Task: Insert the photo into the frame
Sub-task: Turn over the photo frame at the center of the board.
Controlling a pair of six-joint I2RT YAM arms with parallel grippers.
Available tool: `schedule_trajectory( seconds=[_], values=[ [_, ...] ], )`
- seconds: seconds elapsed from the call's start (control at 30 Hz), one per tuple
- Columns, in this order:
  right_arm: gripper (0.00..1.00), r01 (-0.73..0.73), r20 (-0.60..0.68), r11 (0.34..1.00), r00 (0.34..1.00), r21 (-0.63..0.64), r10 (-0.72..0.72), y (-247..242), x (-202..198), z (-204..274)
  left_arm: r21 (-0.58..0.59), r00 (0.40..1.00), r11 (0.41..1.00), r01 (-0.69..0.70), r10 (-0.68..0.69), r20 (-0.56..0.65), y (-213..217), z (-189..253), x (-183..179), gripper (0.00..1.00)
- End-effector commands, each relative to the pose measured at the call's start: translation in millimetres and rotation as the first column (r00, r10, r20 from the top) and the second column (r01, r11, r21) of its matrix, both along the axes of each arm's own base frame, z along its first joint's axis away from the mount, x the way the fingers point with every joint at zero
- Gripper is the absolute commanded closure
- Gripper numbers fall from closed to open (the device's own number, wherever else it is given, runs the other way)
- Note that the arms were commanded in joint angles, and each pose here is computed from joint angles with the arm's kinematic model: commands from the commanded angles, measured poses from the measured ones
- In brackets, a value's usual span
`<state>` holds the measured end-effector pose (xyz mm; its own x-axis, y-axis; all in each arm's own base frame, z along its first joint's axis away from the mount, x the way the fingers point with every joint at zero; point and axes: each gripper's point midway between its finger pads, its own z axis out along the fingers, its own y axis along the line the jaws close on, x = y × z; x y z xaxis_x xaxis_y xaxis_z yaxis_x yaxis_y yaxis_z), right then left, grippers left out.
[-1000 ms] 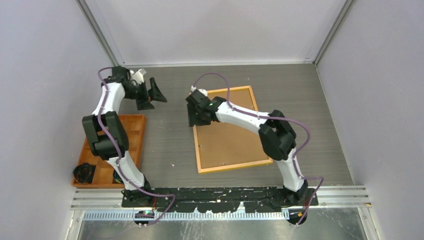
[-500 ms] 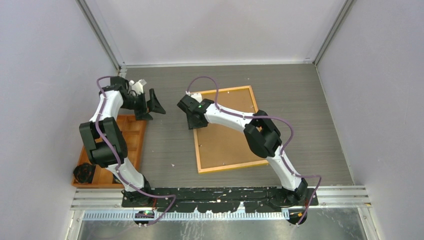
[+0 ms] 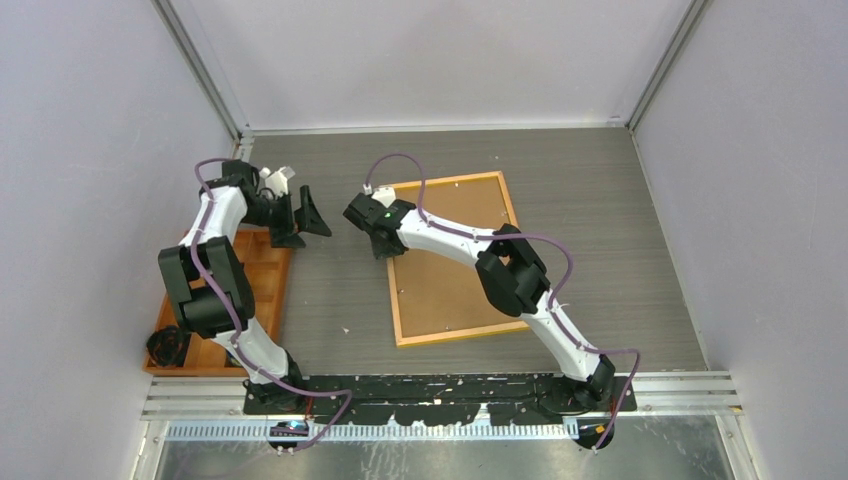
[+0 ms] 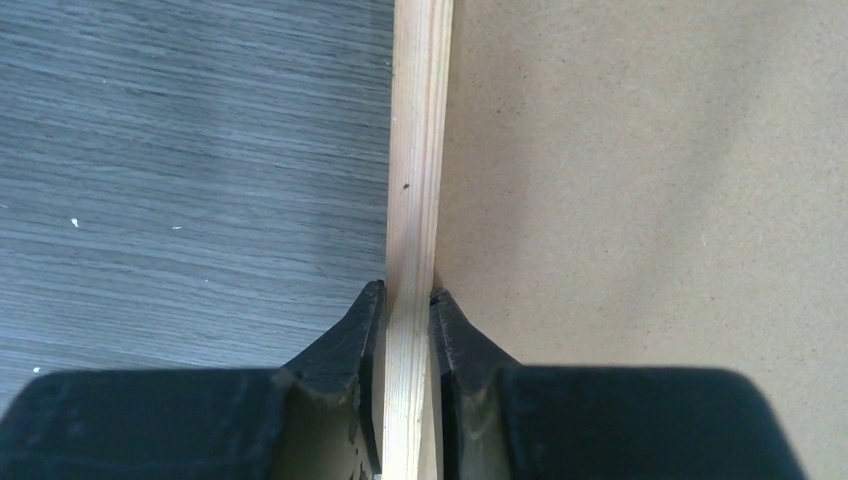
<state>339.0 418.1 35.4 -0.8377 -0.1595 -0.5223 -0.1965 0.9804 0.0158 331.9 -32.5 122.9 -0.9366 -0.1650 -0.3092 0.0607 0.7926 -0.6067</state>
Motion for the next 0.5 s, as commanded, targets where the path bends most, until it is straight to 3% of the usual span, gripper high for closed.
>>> schedule_trajectory(
  seconds=[0.0,0.23,0.47],
  values=[
    [0.99,0.014,0.02,0.993,1.0,0.12,-0.016,26.4,6.7,37.0,0.009,0.999,1.0,0.013,-0.013,0.052,1.5,17.4,-2.9,0.0],
    [0.99,-0.025,0.031,0.87,0.999,0.492,0.011,82.4,0.2,155.7,0.016,0.996,0.999,-0.049,0.047,0.069,21.6,28.4,-3.9,0.02],
    [0.99,-0.094,0.074,0.623,0.996,0.776,0.059,105.3,-21.8,280.0,-0.012,0.984,0.986,-0.164,0.165,0.062,56.9,44.8,-4.6,0.06]
  ],
)
